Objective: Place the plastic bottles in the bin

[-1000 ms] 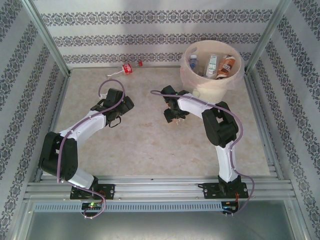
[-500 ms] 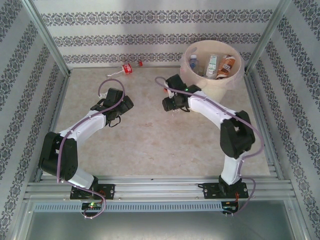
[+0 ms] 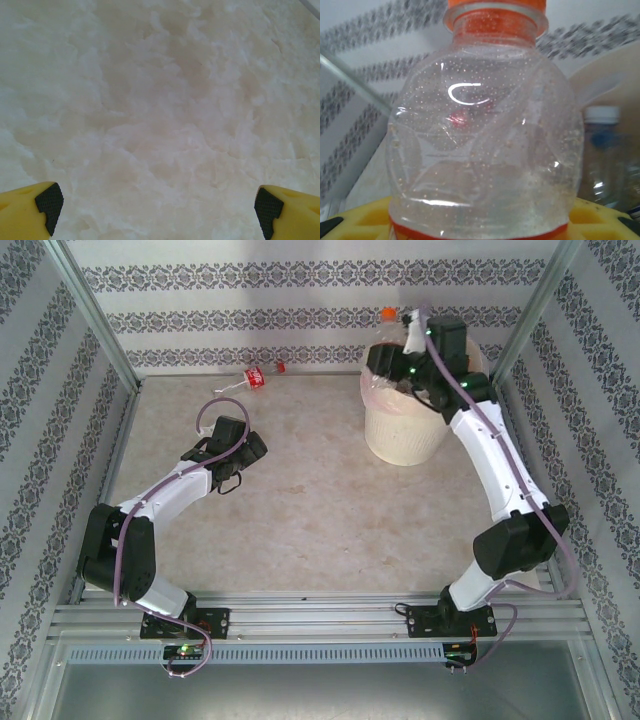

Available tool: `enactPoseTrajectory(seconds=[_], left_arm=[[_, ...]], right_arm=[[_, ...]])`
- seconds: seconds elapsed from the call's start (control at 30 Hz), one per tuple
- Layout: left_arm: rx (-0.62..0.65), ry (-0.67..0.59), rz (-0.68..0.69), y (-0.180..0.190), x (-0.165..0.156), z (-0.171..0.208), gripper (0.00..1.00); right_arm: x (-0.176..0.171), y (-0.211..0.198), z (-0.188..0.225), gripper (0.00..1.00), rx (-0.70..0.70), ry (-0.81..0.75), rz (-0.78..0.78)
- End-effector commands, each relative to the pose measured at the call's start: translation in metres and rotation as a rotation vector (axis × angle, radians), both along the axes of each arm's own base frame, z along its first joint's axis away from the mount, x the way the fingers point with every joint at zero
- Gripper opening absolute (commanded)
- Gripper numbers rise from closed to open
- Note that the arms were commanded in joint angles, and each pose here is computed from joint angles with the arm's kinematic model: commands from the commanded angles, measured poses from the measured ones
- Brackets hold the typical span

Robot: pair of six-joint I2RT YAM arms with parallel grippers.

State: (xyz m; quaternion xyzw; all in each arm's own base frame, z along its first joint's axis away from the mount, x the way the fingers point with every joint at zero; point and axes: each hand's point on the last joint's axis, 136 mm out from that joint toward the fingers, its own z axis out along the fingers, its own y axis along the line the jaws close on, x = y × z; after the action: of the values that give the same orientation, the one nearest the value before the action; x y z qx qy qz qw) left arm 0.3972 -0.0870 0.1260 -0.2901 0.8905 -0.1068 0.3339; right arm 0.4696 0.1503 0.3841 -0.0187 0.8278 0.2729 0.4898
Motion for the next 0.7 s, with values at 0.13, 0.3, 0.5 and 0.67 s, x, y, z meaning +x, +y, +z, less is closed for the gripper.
enactPoseTrajectory(seconds=[0.13,0.3,0.5,0.67], left_arm=[[-0.002,-0.029,0.012,0.005,0.003,0.017,1.00],[0.013,-0.029,0.023,0.010,-0.002,0.018,1.00],[0.019,-0.031,0.021,0.011,-0.002,0.019,1.00],[0.025,-0.035,0.013,0.010,0.001,0.019,1.00]], right_arm=[[0.049,-0.048,0.004,0.56,0.075,0.067,-0.176],[0.063,-0.055,0.002,0.92,0.050,0.104,-0.241],[0.064,-0.069,0.019,0.98,0.017,0.044,-0.315],[0.048,-0.062,0.039,0.98,-0.028,-0.030,-0.290]])
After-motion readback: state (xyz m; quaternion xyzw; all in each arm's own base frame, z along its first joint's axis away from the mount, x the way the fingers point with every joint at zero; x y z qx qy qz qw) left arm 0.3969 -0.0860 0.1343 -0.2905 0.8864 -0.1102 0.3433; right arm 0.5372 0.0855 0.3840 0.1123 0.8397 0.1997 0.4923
